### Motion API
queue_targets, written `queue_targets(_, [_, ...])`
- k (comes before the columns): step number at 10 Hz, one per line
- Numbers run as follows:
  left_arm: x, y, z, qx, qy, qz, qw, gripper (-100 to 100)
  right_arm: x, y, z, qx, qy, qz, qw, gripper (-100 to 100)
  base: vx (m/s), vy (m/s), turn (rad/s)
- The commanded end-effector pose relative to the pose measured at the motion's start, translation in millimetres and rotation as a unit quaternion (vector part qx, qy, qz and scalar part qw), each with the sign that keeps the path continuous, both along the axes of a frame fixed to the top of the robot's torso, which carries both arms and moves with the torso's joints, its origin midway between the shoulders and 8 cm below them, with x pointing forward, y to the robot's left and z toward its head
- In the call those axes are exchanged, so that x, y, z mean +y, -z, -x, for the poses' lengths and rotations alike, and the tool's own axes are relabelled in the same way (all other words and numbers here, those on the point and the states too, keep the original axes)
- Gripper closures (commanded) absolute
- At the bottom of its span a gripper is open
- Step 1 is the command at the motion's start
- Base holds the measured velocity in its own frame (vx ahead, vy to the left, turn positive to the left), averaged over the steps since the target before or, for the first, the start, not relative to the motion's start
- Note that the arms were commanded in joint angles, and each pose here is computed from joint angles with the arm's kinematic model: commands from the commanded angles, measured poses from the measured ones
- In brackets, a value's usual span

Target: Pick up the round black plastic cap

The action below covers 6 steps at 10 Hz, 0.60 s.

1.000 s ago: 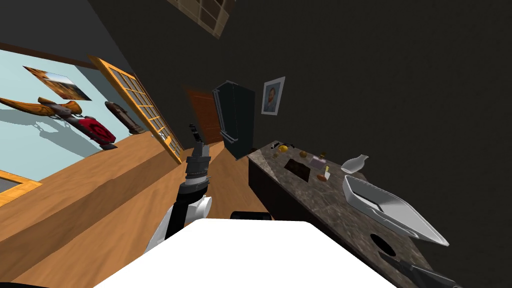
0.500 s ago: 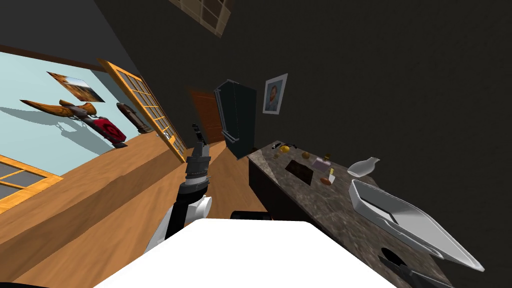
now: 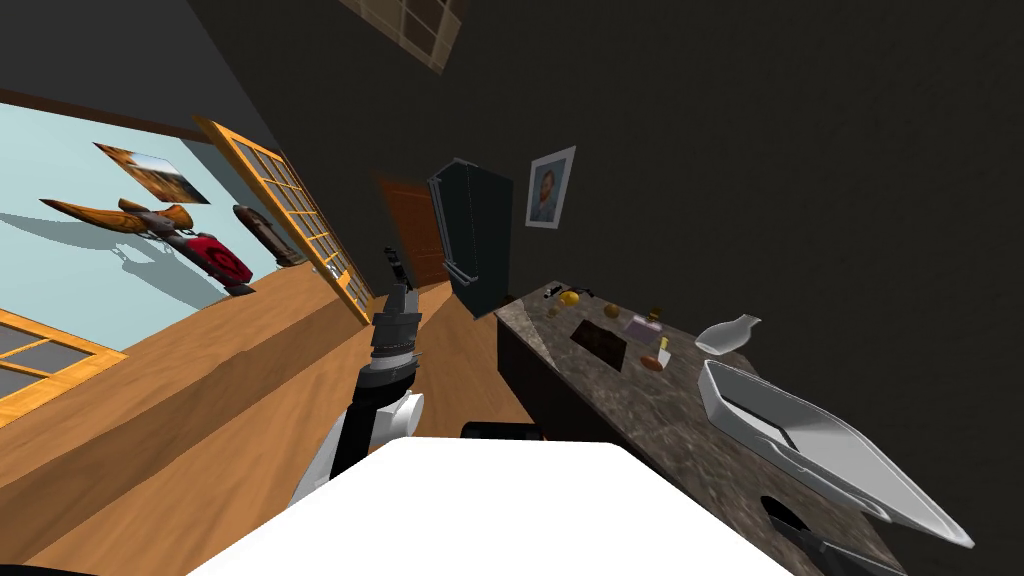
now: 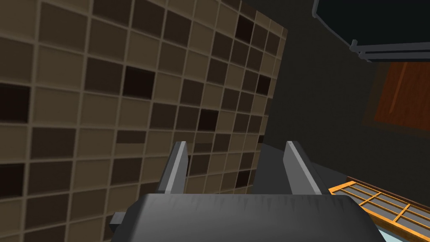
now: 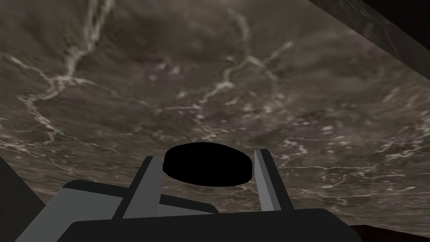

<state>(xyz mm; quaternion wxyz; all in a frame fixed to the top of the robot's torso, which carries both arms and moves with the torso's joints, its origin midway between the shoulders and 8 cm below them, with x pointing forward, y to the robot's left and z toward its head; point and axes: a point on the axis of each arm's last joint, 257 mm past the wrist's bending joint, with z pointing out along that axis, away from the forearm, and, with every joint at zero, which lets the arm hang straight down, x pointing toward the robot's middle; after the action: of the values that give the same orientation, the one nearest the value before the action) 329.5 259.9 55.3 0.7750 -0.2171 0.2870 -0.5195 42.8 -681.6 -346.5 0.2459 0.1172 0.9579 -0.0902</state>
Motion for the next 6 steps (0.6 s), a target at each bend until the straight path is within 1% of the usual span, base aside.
queue_targets(1, [0.0,0.0,0.0,0.0,0.0,0.0,1.0,0,0.0,0.0,0.0,0.0,0.0,0.0,1.0,100,0.0,0.0,0.0])
queue_targets(2, [0.0,0.0,0.0,0.0,0.0,0.0,1.0,0,0.0,0.0,0.0,0.0,0.0,0.0,1.0,0,0.0,0.0,0.0])
queue_targets(3, [0.0,0.0,0.0,0.0,0.0,0.0,1.0,0,-1.0,-9.4,-6.0,0.0,-0.006,-0.001,1.0,100,-0.017,0.022,-0.105])
queue_targets(4, [0.0,0.0,0.0,0.0,0.0,0.0,1.0,0,-1.5,-13.0,-9.1,0.001,-0.008,-0.002,1.0,100,-0.025,0.034,-0.109])
queue_targets(5, [0.0,0.0,0.0,0.0,0.0,0.0,1.0,0,-1.6,-10.4,-7.5,0.001,-0.007,0.0,1.0,100,-0.011,0.015,-0.02])
queue_targets(6, [0.0,0.0,0.0,0.0,0.0,0.0,1.0,0,-1.6,-10.9,-7.8,0.001,-0.007,-0.001,1.0,0,0.0,0.0,0.0])
